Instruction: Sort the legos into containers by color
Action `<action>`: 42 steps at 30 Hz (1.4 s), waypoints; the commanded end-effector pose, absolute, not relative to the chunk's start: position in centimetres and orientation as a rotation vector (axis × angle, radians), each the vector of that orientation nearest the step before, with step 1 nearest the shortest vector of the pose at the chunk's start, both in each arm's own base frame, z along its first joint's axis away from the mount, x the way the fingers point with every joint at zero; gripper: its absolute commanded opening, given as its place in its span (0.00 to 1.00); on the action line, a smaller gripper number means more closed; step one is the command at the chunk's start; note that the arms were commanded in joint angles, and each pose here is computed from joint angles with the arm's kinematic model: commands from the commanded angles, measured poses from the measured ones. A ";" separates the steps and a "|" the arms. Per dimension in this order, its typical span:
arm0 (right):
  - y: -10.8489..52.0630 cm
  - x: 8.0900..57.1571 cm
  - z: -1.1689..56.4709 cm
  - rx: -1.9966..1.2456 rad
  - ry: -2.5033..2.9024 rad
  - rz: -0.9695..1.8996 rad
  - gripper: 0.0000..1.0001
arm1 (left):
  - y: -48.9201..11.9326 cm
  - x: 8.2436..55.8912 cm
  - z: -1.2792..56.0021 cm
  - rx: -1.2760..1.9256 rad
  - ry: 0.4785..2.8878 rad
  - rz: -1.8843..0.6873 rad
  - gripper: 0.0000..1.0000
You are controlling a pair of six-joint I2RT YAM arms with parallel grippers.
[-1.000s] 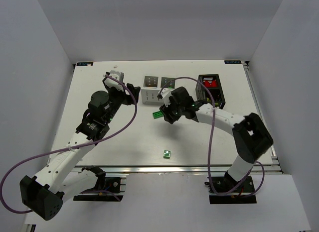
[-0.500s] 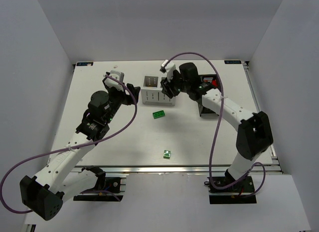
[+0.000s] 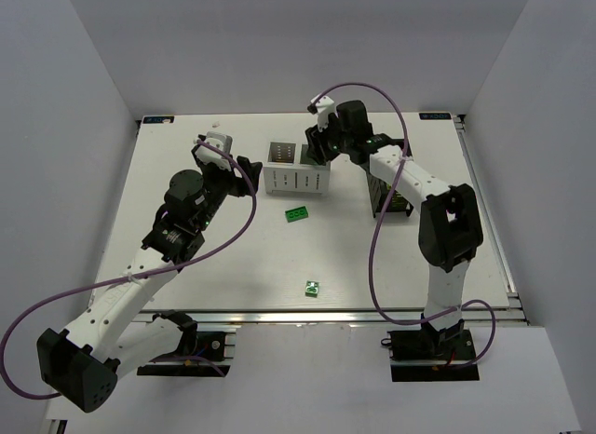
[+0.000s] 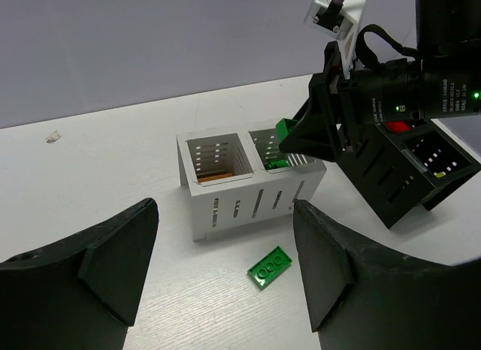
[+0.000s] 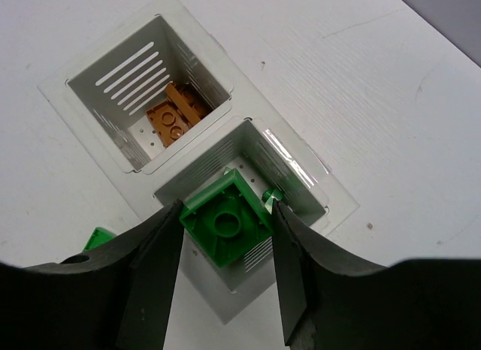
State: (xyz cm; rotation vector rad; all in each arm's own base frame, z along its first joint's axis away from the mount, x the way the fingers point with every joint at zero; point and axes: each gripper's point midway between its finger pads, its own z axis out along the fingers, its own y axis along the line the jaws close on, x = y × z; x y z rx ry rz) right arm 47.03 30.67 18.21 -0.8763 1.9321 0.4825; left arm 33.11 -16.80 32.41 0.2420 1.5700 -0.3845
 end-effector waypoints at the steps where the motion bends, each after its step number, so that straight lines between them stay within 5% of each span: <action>1: 31.5 47.8 20.2 -0.853 1.886 0.506 0.33 | -16.8 32.9 32.6 0.254 1.558 -0.390 0.82; 16: 30.4 48.3 20.0 -0.824 1.901 0.478 0.60 | -17.1 32.9 32.6 0.269 1.563 -0.401 0.85; 21: 29.9 47.9 21.3 -0.813 1.881 0.494 0.62 | -17.3 32.9 32.3 0.255 1.574 -0.418 0.98; 32: 26.2 41.9 29.8 -0.907 1.650 0.408 0.65 | -20.3 31.9 30.4 0.316 1.628 -0.606 0.98; 34: 25.9 39.2 31.0 -0.936 1.583 0.471 0.89 | -21.1 31.5 30.2 0.367 1.631 -0.643 0.93; 38: 26.9 27.1 29.7 -1.326 1.364 0.811 0.84 | -22.8 30.9 28.9 0.479 1.659 -0.701 0.79; 42: 27.2 18.4 28.4 -1.568 1.124 1.105 0.45 | -24.7 31.3 24.3 0.582 1.808 -0.747 0.72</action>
